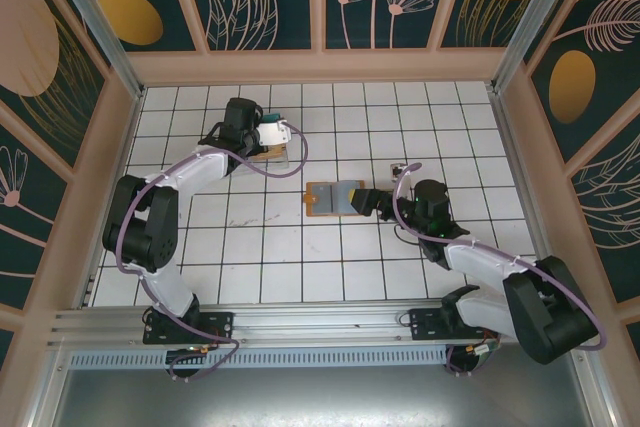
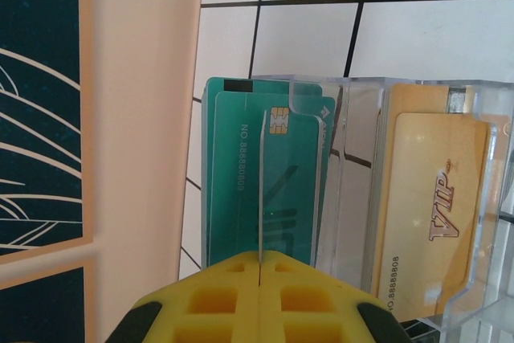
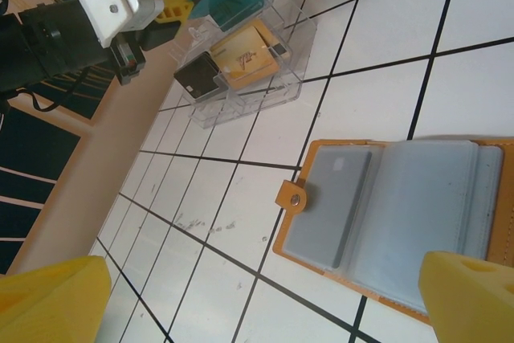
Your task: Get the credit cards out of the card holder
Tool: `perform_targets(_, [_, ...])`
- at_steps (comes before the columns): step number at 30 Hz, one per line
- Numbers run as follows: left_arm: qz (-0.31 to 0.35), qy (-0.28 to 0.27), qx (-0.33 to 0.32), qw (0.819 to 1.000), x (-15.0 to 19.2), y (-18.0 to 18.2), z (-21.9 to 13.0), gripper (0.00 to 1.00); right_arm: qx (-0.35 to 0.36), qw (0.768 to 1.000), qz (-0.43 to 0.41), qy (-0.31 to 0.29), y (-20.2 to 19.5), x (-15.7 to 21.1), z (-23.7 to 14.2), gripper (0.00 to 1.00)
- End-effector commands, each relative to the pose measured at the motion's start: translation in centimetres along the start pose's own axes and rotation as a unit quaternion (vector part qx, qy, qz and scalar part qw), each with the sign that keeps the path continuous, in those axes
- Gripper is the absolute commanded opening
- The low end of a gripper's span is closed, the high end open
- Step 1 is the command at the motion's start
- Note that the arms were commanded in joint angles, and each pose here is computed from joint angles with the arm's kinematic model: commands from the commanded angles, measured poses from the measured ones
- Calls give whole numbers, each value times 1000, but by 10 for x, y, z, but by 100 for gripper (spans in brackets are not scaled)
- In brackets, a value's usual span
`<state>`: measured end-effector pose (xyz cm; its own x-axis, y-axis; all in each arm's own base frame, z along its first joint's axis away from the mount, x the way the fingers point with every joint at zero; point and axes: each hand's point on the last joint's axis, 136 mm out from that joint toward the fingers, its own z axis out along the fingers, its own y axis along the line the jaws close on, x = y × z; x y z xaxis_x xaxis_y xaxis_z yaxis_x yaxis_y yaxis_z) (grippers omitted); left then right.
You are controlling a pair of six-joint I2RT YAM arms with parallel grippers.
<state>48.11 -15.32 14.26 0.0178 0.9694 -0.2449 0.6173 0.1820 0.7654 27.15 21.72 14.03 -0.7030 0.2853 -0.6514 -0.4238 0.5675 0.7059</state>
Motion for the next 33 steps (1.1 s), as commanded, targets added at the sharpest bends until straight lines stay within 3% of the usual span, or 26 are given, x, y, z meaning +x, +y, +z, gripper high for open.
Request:
perform_targets(1, [-10, -11, -8, 1000, -5, 10, 3, 0, -11, 1000, -3, -15, 9, -13, 3, 99])
perform_targets(27, [-17, -3, 0, 1000, -7, 3, 13, 1, -9, 1000, 1, -11, 7, -11, 5, 99])
perform_targets(33, [-21, 7, -10, 1000, -4, 7, 20, 20, -7, 1000, 2, -9, 6, -10, 6, 99])
